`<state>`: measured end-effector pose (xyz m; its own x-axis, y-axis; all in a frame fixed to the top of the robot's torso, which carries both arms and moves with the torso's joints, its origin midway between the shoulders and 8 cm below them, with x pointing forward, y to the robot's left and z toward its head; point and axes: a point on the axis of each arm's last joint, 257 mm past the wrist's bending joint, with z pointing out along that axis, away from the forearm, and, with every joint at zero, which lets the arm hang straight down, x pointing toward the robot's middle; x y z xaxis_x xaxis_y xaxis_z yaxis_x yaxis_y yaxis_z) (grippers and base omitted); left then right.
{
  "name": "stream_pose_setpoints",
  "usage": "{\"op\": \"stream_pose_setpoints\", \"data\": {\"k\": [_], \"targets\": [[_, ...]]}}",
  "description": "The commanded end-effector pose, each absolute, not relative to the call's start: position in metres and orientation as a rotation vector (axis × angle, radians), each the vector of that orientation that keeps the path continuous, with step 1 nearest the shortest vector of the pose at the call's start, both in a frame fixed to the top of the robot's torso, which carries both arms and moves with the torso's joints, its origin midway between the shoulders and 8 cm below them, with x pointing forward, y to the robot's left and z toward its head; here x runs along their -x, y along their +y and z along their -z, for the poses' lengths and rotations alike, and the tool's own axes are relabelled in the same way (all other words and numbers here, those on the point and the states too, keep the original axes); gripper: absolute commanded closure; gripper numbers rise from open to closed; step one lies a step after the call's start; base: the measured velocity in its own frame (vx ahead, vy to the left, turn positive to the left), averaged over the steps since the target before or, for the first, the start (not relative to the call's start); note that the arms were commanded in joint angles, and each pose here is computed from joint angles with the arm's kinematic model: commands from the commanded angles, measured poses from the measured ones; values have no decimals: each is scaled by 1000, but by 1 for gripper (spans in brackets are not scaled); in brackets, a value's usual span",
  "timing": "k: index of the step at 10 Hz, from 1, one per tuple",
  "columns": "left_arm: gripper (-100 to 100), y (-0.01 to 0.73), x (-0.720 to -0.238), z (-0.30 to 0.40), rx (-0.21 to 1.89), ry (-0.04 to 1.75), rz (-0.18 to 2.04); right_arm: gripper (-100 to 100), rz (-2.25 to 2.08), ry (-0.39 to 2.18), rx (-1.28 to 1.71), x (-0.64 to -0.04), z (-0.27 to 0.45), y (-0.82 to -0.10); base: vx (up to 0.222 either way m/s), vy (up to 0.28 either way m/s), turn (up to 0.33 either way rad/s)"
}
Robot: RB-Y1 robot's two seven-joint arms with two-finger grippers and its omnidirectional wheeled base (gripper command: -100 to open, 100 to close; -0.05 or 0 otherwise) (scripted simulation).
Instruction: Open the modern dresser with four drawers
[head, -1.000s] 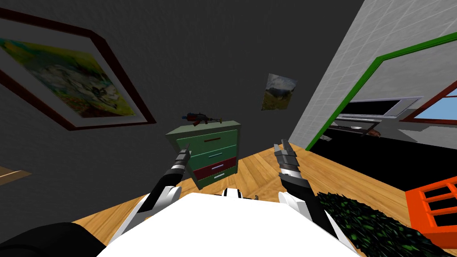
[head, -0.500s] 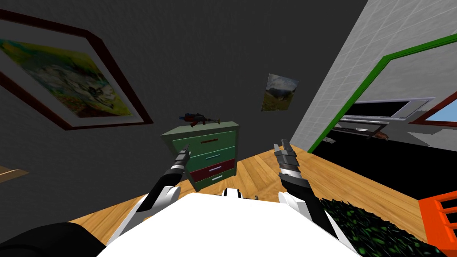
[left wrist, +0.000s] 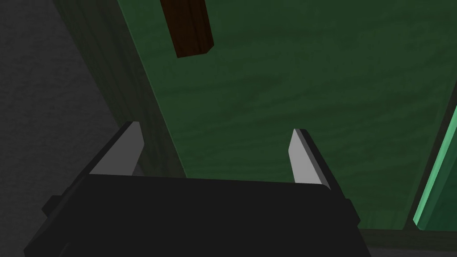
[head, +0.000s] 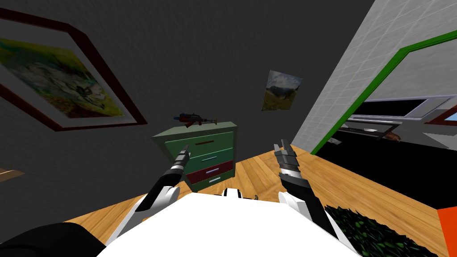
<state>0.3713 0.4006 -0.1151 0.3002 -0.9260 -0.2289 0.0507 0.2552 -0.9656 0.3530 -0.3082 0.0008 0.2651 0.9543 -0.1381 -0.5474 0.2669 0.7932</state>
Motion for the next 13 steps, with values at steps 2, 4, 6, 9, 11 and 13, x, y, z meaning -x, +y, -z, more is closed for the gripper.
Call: {"op": "stream_pose_setpoints", "data": {"k": [2,4,6,9,11,13], "targets": [[-100,403,-371,119,1108,1041,852,0,-1135,704,-701,-353,-1,-308,20,-24,7],[-100,403,-371,119,1108,1041,852,0,-1135,704,-701,-353,-1,-308,47,-66,20],[-100,406,-370,123,1129,1045,848,0,-1135,704,-701,-353,-1,-308,73,-71,7],[-100,406,-366,117,1130,1045,844,0,-1135,704,-701,-353,-1,-308,25,-26,-3],[-100,405,-367,117,1129,1044,844,0,-1135,704,-701,-353,-1,-308,29,21,-78],[100,405,-369,122,1132,1046,845,0,-1134,704,-701,-353,-1,-308,-27,-16,91]]}}
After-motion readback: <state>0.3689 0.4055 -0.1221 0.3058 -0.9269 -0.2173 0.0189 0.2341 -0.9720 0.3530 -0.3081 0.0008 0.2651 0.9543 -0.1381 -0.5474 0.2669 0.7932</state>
